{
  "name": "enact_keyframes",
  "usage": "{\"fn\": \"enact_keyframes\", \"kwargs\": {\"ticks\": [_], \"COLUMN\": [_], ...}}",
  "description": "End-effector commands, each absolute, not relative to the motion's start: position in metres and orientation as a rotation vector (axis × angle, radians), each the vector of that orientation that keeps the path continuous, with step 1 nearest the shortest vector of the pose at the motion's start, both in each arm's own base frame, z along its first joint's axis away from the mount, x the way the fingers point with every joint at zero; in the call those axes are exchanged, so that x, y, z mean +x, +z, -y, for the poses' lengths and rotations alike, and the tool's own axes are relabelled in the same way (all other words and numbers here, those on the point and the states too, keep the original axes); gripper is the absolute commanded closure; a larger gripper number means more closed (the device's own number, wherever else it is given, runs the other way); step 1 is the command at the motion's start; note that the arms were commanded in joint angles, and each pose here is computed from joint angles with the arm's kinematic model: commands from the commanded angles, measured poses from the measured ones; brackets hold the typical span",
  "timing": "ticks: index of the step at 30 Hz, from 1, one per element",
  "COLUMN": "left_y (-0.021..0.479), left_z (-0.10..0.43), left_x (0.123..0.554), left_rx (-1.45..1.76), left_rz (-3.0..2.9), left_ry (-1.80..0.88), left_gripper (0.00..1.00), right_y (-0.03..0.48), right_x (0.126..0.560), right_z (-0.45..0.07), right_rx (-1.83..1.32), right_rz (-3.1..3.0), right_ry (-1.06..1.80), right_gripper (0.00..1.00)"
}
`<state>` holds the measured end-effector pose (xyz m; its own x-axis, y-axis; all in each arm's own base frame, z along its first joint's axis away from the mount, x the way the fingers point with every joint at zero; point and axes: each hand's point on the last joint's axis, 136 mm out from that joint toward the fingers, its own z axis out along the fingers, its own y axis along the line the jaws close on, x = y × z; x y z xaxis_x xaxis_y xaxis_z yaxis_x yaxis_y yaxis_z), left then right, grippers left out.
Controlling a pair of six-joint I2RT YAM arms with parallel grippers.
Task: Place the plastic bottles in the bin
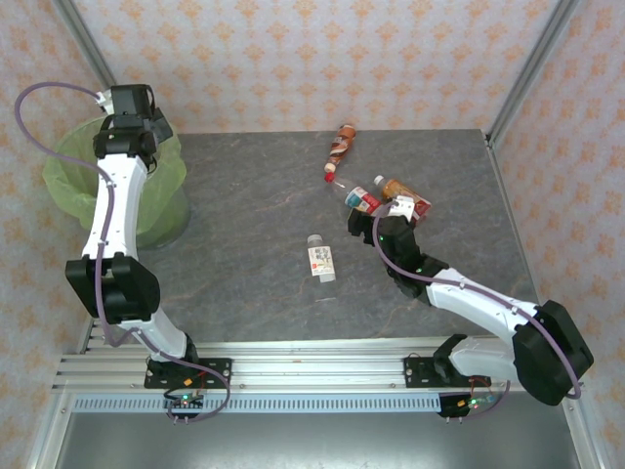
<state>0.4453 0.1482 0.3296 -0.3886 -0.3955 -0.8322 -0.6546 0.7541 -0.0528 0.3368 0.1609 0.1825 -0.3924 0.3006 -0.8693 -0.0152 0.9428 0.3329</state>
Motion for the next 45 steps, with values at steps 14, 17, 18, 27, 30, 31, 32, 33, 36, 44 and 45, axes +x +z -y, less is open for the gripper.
{"fn": "enact_keyframes", "kwargs": {"ticks": [14,17,18,27,30,31,32,33,36,44,45], "left_y": [0.409,0.416,0.419,0.433,0.432,0.431,0.431,0.430,0.431,0.424,0.423], "left_z": [-0.085,-0.071,-0.066,-0.028,-0.014,-0.012,-0.010,-0.008,-0.008,0.018,0.021], "left_x": [0.439,0.437,0.437,0.420,0.415,0.413,0.411,0.409,0.403,0.387,0.384], "left_rx": [-0.502,-0.451,-0.433,-0.318,-0.290,-0.285,-0.284,-0.280,-0.278,-0.222,-0.216], "left_rz": [-1.931,-1.910,-1.902,-1.818,-1.800,-1.800,-1.801,-1.804,-1.806,-1.820,-1.825], "left_ry": [-0.039,-0.126,-0.156,-0.381,-0.473,-0.484,-0.489,-0.489,-0.479,-0.602,-0.607], "left_gripper": [0.00,0.00,0.00,0.00,0.00,0.00,0.00,0.00,0.00,0.00,0.00], "right_y": [0.182,0.178,0.176,0.152,0.145,0.144,0.142,0.140,0.131,0.102,0.103], "right_x": [0.343,0.345,0.346,0.347,0.349,0.350,0.350,0.352,0.355,0.369,0.374], "right_z": [-0.156,-0.150,-0.146,-0.127,-0.123,-0.124,-0.126,-0.125,-0.130,-0.126,-0.122], "right_rx": [0.260,0.284,0.284,0.124,0.096,0.078,0.056,0.043,-0.037,-0.354,-0.362], "right_rz": [-1.958,-1.971,-1.983,-2.168,-2.215,-2.224,-2.239,-2.253,-2.315,-2.510,-2.520], "right_ry": [0.417,0.423,0.413,0.302,0.300,0.316,0.329,0.330,0.345,0.154,0.116], "right_gripper": [0.01,0.01,0.01,0.01,0.01,0.01,0.01,0.01,0.01,0.01,0.01]}}
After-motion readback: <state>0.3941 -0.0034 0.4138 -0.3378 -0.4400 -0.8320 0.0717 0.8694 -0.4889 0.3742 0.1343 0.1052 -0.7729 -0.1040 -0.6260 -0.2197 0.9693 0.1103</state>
